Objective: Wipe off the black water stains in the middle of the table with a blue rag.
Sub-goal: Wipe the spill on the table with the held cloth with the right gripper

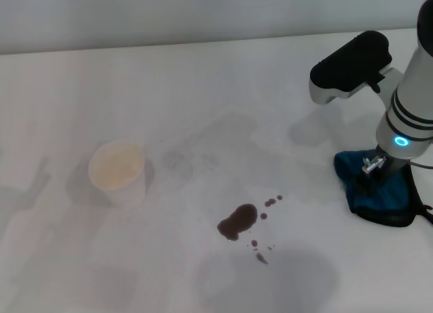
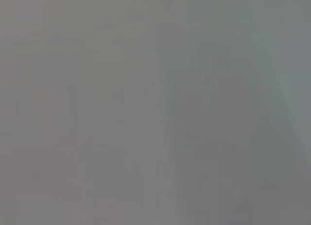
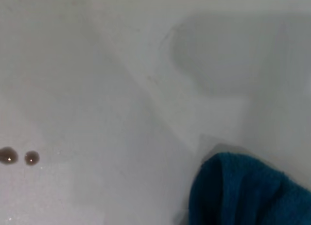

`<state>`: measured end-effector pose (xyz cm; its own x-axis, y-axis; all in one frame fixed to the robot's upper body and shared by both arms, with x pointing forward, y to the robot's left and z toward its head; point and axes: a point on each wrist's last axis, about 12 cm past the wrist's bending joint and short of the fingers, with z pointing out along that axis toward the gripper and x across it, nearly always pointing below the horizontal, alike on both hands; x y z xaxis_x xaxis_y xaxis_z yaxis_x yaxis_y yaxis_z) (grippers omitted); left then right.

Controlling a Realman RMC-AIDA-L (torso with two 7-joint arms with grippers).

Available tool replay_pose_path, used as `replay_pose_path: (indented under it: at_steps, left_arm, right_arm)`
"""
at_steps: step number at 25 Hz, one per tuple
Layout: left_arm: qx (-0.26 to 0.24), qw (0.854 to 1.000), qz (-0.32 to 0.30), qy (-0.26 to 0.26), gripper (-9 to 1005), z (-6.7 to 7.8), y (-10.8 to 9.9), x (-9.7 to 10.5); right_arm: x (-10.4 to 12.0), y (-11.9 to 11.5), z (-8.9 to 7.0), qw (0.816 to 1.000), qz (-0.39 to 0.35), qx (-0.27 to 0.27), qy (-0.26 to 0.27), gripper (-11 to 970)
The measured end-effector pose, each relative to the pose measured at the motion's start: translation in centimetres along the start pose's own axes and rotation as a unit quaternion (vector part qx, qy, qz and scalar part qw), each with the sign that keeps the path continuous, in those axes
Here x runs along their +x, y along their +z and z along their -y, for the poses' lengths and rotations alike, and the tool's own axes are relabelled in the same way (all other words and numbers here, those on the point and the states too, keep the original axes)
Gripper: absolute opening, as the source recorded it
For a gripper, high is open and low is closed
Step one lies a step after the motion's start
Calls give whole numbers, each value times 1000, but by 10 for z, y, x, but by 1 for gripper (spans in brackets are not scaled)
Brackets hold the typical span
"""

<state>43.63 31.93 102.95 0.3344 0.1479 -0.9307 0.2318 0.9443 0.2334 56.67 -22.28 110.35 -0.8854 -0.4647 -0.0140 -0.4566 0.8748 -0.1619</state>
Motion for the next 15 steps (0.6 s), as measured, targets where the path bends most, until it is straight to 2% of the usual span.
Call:
replay_pose_path:
  at_steps: [5,15]
  left_arm:
    - [0,1000,0,0,880,0,0,0]
    - [0,1000,0,0,879,0,0,0]
  right_arm:
    - [0,1,0,1000,-6,3,-2,204]
    - [0,-5,-1,1000,0,6,-7,130]
